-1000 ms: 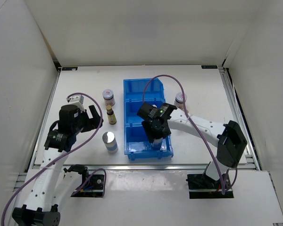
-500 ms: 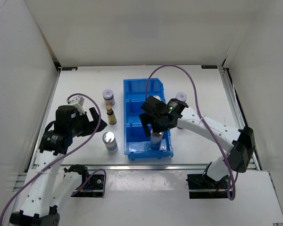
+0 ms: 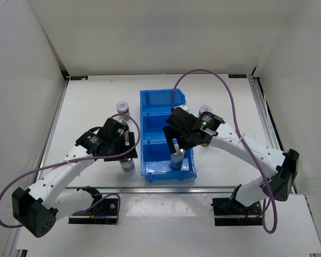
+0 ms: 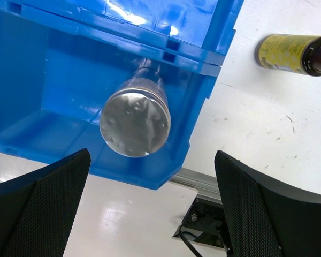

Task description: Organize the condiment bottles

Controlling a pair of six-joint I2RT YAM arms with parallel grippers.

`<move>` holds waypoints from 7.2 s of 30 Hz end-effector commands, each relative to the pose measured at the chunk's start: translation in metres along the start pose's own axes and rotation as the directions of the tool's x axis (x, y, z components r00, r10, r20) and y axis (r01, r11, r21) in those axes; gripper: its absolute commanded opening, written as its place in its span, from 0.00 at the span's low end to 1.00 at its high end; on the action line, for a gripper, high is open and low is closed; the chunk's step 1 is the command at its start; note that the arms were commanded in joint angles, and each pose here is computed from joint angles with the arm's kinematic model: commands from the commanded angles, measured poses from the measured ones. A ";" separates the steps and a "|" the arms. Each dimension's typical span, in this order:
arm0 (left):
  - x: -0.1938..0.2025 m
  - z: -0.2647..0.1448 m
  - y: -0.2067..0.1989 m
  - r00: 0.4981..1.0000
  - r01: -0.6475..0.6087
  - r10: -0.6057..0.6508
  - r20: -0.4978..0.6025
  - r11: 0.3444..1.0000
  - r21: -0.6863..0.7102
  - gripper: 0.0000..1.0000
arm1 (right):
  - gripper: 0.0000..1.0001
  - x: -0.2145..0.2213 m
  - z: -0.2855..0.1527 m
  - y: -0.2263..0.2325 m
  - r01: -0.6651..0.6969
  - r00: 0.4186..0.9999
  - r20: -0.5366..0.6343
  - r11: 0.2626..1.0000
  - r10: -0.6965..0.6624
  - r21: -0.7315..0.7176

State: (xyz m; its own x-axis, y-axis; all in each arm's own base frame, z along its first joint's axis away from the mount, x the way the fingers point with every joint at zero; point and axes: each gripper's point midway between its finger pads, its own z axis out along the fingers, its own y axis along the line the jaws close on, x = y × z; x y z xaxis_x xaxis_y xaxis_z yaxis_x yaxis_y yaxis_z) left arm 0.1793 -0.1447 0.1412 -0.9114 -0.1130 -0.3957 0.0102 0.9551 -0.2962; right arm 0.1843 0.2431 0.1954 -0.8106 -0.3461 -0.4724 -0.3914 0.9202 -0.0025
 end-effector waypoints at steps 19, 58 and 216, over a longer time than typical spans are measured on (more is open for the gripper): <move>-0.051 -0.023 -0.006 0.994 -0.043 0.061 0.091 0.982 -0.186 0.22 | 1.00 0.000 -0.029 -0.034 -0.037 0.996 0.089 0.997 0.031 0.071; -0.038 0.059 -0.127 0.930 -0.363 0.360 -0.074 0.931 -0.026 0.57 | 1.00 0.006 -0.055 -0.103 -0.209 0.971 0.158 0.952 0.177 0.222; -0.195 0.045 0.017 0.932 -0.053 0.102 0.348 0.988 -0.147 0.48 | 0.99 -0.086 0.001 -0.123 -0.190 0.969 0.172 0.979 0.175 0.076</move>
State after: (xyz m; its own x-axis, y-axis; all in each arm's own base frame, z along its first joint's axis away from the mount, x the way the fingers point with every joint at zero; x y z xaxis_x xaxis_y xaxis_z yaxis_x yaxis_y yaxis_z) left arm 0.3631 -0.1137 0.1379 -0.7710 -0.0747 -0.6325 -0.0196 0.9954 -0.0936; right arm 0.3082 0.1663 0.2297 -0.7893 -0.1396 -0.5980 -0.1954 0.9803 0.0291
